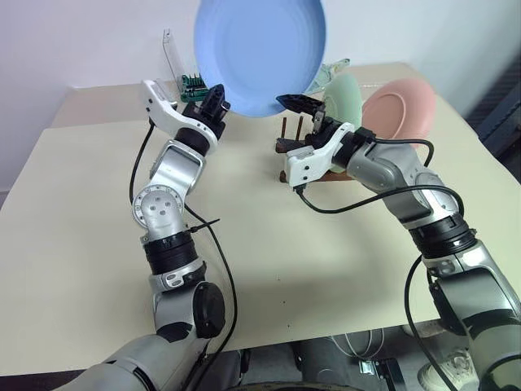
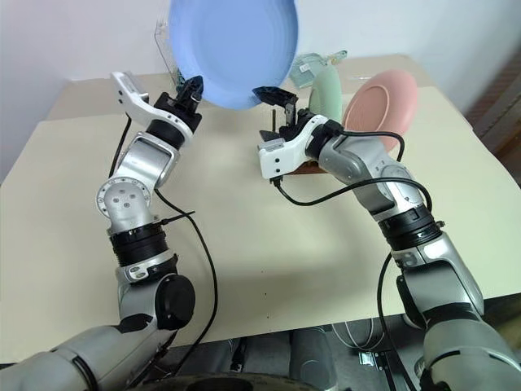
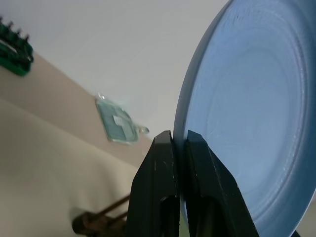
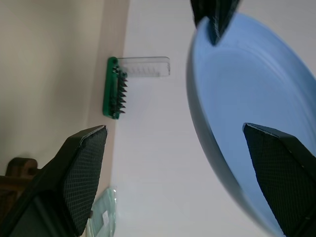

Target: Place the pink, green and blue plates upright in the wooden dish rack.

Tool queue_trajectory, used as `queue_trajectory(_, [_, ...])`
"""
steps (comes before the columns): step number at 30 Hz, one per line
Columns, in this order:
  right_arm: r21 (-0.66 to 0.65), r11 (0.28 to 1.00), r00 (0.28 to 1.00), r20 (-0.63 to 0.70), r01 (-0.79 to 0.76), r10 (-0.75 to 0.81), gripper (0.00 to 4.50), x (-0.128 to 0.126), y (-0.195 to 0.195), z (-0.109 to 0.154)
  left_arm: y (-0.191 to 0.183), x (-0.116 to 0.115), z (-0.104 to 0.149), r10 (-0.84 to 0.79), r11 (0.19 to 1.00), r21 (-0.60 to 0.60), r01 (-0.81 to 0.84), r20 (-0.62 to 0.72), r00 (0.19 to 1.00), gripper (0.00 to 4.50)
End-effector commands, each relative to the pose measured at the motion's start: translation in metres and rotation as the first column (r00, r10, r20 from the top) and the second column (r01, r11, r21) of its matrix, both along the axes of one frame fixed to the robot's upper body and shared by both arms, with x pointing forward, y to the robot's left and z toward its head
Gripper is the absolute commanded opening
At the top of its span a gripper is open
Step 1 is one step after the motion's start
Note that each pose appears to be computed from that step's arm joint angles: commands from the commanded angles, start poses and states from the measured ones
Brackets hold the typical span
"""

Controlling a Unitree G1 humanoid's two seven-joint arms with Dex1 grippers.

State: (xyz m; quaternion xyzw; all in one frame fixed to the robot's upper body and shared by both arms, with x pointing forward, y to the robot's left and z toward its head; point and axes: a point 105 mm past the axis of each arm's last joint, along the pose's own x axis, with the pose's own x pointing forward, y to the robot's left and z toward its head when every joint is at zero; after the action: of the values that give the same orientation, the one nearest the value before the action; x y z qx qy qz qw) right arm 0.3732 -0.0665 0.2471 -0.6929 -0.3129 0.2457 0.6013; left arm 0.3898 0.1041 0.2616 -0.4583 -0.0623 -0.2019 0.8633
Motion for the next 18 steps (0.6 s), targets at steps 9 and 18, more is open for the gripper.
queue_trajectory(9, [0.054,0.998,0.996,0.086,-0.009,0.005,2.69,0.002,0.005,0.028,-0.018,-0.016,0.016,-0.046,0.996,0.085,0.038,0.091,0.995,0.0])
queue_trajectory(18, [0.062,0.998,0.995,0.102,-0.002,-0.004,0.04,0.004,0.002,0.032,-0.024,-0.017,0.019,-0.054,0.98,0.199,0.024,0.145,0.988,0.0])
